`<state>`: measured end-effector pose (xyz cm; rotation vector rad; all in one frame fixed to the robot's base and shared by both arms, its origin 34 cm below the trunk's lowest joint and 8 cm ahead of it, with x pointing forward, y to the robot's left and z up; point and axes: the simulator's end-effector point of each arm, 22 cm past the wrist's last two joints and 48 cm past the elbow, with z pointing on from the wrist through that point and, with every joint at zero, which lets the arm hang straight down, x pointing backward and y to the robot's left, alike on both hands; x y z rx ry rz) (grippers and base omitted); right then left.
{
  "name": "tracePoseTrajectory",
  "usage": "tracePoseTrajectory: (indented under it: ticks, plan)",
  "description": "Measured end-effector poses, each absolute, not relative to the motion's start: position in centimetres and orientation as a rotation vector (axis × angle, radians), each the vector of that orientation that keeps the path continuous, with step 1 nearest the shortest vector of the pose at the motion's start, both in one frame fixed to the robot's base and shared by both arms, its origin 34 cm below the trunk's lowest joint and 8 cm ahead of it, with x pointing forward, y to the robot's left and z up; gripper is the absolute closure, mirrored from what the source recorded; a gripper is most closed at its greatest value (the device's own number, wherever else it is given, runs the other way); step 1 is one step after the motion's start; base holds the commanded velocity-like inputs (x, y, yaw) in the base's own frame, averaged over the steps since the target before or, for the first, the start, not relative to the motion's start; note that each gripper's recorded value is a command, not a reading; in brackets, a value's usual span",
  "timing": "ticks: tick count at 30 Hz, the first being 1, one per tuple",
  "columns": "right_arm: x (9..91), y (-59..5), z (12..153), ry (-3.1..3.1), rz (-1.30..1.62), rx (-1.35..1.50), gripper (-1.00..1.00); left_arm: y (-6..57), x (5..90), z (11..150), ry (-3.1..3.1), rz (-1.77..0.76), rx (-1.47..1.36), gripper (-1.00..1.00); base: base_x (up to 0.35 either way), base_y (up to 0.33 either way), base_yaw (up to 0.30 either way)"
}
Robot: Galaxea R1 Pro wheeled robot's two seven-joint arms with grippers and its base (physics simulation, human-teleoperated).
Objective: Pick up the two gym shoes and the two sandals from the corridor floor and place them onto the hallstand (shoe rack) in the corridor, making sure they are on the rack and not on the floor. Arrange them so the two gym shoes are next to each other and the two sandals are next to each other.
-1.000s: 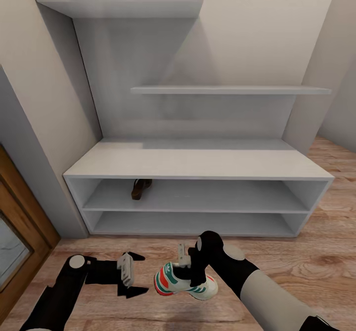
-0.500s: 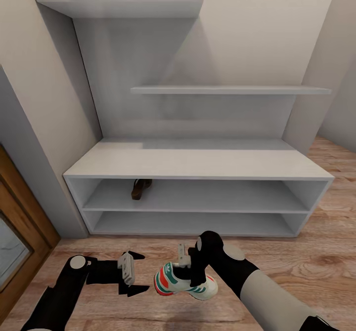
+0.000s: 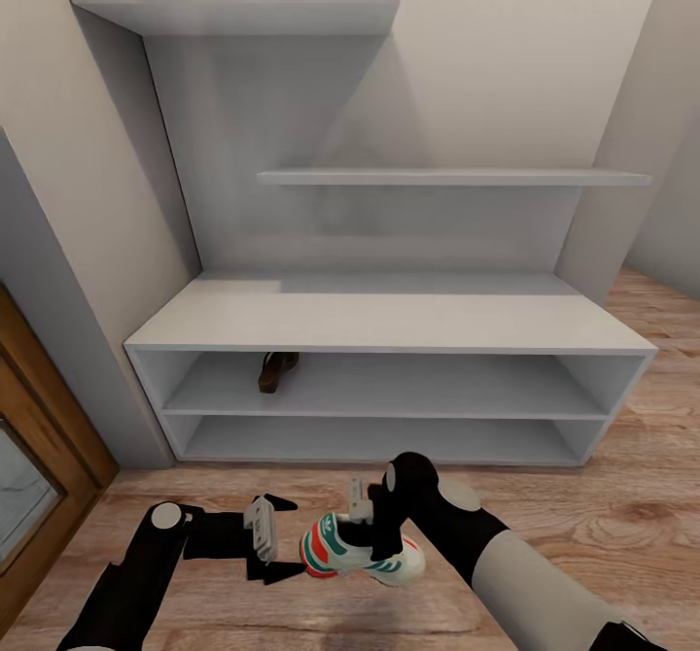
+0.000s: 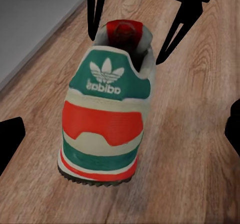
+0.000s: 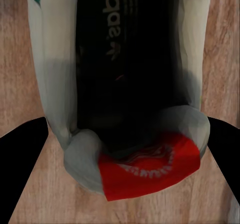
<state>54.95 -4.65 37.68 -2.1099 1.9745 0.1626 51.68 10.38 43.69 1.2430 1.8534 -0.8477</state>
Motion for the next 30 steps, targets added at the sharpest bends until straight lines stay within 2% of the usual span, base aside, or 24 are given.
tracePoseTrajectory:
  ticks: [30]
  plan:
    - [55.5, -3.4, 39.0, 1.935, 0.175, -2.084, 1.0, 9.9, 51.5, 43.7, 1.848, -0.857, 1.247, -1.0, 0.0, 0.0, 0.0]
